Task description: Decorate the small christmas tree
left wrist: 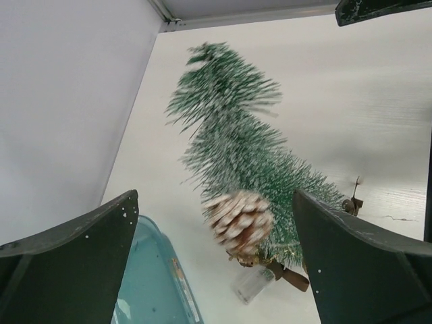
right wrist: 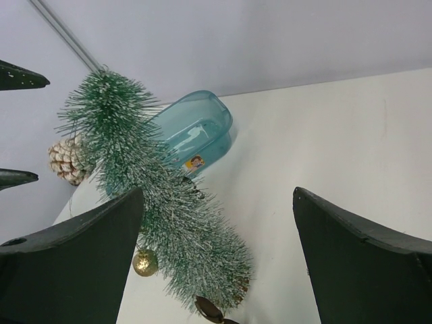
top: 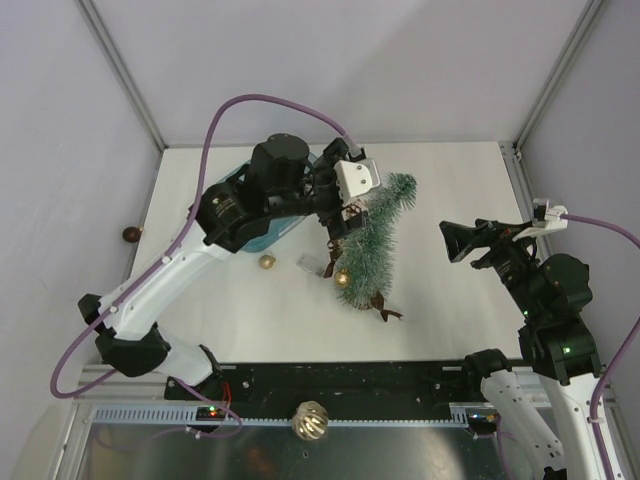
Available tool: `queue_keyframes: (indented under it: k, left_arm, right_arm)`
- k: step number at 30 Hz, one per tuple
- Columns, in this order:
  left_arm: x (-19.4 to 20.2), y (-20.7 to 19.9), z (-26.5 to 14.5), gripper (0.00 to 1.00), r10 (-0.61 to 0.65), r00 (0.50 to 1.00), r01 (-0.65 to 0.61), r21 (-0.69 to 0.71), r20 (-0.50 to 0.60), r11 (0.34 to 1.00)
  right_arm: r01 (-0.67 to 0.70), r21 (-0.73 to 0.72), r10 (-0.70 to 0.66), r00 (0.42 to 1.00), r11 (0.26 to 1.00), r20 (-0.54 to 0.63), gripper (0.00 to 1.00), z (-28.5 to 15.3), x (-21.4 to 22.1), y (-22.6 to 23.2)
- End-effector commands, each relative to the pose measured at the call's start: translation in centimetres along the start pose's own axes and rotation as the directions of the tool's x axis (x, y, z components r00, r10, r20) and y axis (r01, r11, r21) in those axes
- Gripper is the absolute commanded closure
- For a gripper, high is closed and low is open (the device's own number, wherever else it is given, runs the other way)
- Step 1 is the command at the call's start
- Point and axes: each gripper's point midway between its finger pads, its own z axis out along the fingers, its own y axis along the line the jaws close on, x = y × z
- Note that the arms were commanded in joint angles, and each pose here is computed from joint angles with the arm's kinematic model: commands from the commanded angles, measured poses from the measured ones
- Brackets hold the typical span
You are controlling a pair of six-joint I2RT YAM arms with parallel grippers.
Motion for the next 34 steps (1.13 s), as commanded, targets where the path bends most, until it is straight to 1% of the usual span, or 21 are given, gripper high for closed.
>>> queue_keyframes:
  k: [1,6,8,10,11,13,15,16,18,19,21,22,23,24,27,32,34]
  left_arm:
    - [-3.7,2.3,-4.1,0.01,-0.023,0.994,0.035,-0.102,0.110,0.994]
    - [-5.3,3.7,-6.9,0.00,-0.059,0.984,0.086,-0.156,0.170,0.984]
    - [-5.6,4.9,-8.3,0.00,-0.102,0.976,0.139,-0.192,0.195,0.971]
    - [-5.2,6.9,-9.8,0.00,-0.166,0.963,0.217,-0.246,0.214,0.945]
    - [-4.4,8.3,-10.5,0.00,-0.209,0.953,0.267,-0.285,0.218,0.921]
    - [-2.0,10.8,-11.8,0.00,-0.289,0.934,0.349,-0.357,0.211,0.867]
    - [2.0,13.4,-13.1,0.00,-0.389,0.900,0.434,-0.442,0.194,0.785]
    - [4.3,14.1,-13.4,0.00,-0.441,0.879,0.470,-0.469,0.180,0.747]
    - [9.5,15.7,-15.0,0.00,-0.547,0.820,0.538,-0.549,0.166,0.640]
    - [12.4,15.9,-15.3,0.00,-0.607,0.779,0.570,-0.579,0.156,0.583]
    - [16.7,15.9,-16.2,0.00,-0.680,0.719,0.584,-0.654,0.143,0.480]
    - [18.2,15.8,-16.7,0.00,-0.701,0.699,0.579,-0.687,0.142,0.438]
    - [19.7,15.3,-16.9,0.00,-0.723,0.679,0.574,-0.709,0.131,0.410]
    - [20.6,14.9,-17.3,0.00,-0.730,0.671,0.560,-0.732,0.127,0.388]
    - [23.1,13.5,-18.0,0.00,-0.745,0.656,0.536,-0.770,0.121,0.347]
    - [25.4,11.6,-17.8,0.00,-0.767,0.633,0.540,-0.770,0.106,0.339]
    - [25.6,11.4,-18.2,0.00,-0.771,0.625,0.552,-0.767,0.122,0.326]
  right_arm:
    - [0.004,0.002,-0.004,1.000,1.000,0.027,0.03,-0.1,-0.9,0.2]
    - [0.006,0.020,-0.007,1.000,1.000,0.031,0.01,0.1,-0.9,-0.2]
    - [0.004,0.029,-0.005,1.000,1.000,0.024,0.01,0.3,-0.8,-0.4]
    - [-0.003,0.044,0.002,1.000,0.999,0.013,0.01,0.5,-0.5,-0.7]
    - [-0.006,0.055,0.006,1.000,0.998,0.005,0.01,0.7,-0.3,-0.9]
    - [-0.012,0.074,0.013,1.000,0.997,-0.011,0.01,0.9,0.1,-1.3]
    - [-0.015,0.097,0.017,1.000,0.995,-0.025,0.01,1.0,0.5,-1.8]
    - [-0.016,0.110,0.019,0.999,0.994,-0.031,0.01,1.1,0.7,-2.0]
    - [-0.014,0.141,0.022,0.998,0.990,-0.053,0.01,1.1,1.2,-2.7]
    - [-0.014,0.155,0.024,0.998,0.988,-0.063,0.01,1.1,1.5,-2.9]
    - [-0.010,0.172,0.025,0.996,0.985,-0.087,0.01,1.1,1.8,-3.2]
    - [-0.010,0.176,0.026,0.995,0.984,-0.094,0.01,1.0,1.8,-3.2]
    - [-0.008,0.180,0.026,0.995,0.984,-0.100,0.01,1.0,1.9,-3.3]
    - [-0.007,0.181,0.026,0.994,0.983,-0.104,0.01,0.9,1.8,-3.2]
    - [-0.001,0.182,0.022,0.994,0.983,-0.110,0.01,0.8,1.5,-3.1]
    - [0.003,0.179,0.020,0.991,0.984,-0.130,0.01,0.6,1.6,-2.9]
    - [0.009,0.183,0.017,0.991,0.983,-0.135,0.01,0.4,1.7,-3.0]
